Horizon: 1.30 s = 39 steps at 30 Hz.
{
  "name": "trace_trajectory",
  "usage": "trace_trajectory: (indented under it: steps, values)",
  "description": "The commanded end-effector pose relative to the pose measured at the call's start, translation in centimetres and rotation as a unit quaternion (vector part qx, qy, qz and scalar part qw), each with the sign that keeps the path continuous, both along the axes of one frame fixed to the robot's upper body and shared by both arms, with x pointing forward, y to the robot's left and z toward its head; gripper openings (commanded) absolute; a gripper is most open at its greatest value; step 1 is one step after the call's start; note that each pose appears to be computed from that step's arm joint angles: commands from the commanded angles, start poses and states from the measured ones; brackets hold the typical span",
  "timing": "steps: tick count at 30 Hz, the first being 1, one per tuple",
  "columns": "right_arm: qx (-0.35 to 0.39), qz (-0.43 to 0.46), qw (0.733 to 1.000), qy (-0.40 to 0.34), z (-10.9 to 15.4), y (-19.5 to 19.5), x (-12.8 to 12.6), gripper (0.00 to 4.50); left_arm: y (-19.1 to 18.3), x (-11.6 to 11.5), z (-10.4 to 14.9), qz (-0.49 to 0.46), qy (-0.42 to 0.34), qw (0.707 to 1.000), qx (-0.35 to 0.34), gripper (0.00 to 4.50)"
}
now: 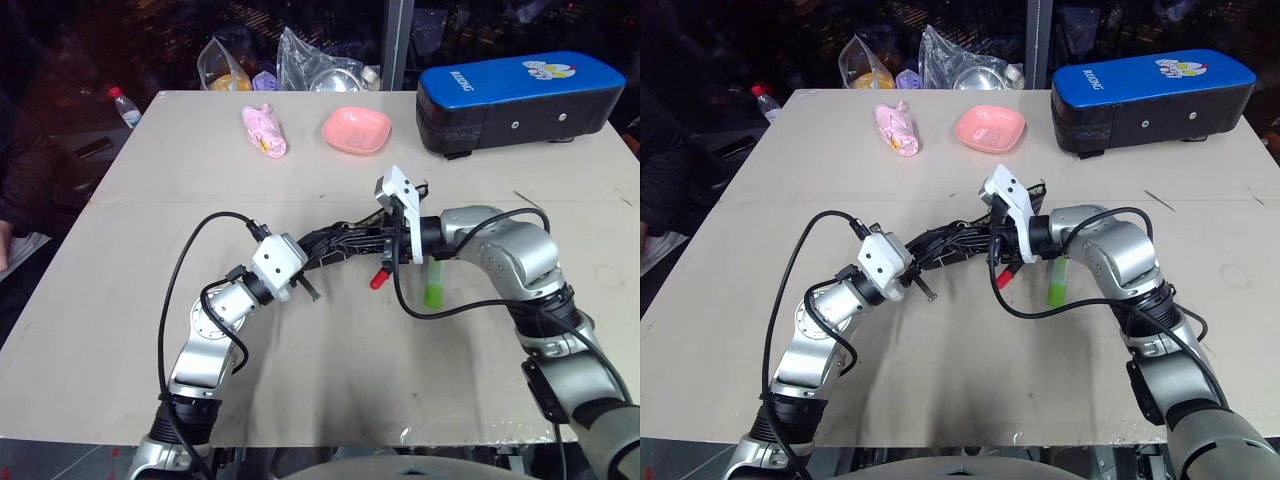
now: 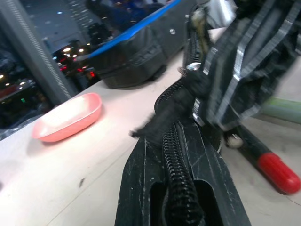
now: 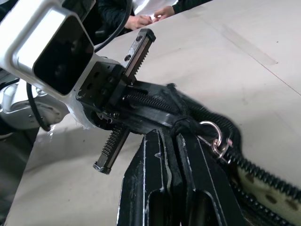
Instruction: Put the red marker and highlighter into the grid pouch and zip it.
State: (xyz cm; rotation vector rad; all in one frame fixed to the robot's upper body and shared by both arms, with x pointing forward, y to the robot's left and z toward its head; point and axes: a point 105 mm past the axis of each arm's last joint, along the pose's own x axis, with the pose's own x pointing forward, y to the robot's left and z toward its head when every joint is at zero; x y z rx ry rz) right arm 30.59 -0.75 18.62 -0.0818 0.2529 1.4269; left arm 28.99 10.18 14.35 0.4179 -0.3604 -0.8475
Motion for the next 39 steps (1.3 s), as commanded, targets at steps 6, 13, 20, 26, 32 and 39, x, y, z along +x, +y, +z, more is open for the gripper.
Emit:
trace_trajectory:
  steps: [6,13,20,26,32,39]
  values:
    - [-0.001,0.053,0.998,-0.021,1.6,-0.6,-0.2,0.00,-1.6,-1.7,-0.2,-0.067,-0.011,0.997,0.027,0.04]
    - [-0.020,0.141,0.990,-0.008,1.0,0.4,-3.6,0.00,-2.0,-0.6,0.2,-0.045,-0.008,0.999,-0.001,0.04]
    - [-0.014,0.102,0.994,-0.023,0.7,0.8,-3.3,0.00,-2.4,-0.7,0.1,-0.043,0.000,0.999,-0.015,0.04]
    - [-0.013,0.080,0.996,-0.027,1.3,-0.9,-3.0,0.85,-2.3,-0.3,0.4,-0.028,0.000,0.999,-0.028,0.00]
    - [-0.016,0.030,0.998,-0.054,2.7,-4.1,-3.1,3.78,-1.5,0.2,0.8,-0.009,-0.008,1.000,-0.025,0.00]
    - [-0.005,-0.059,0.997,-0.054,5.2,-8.8,-2.1,3.24,-1.1,0.4,1.2,-0.004,-0.024,1.000,-0.009,0.00]
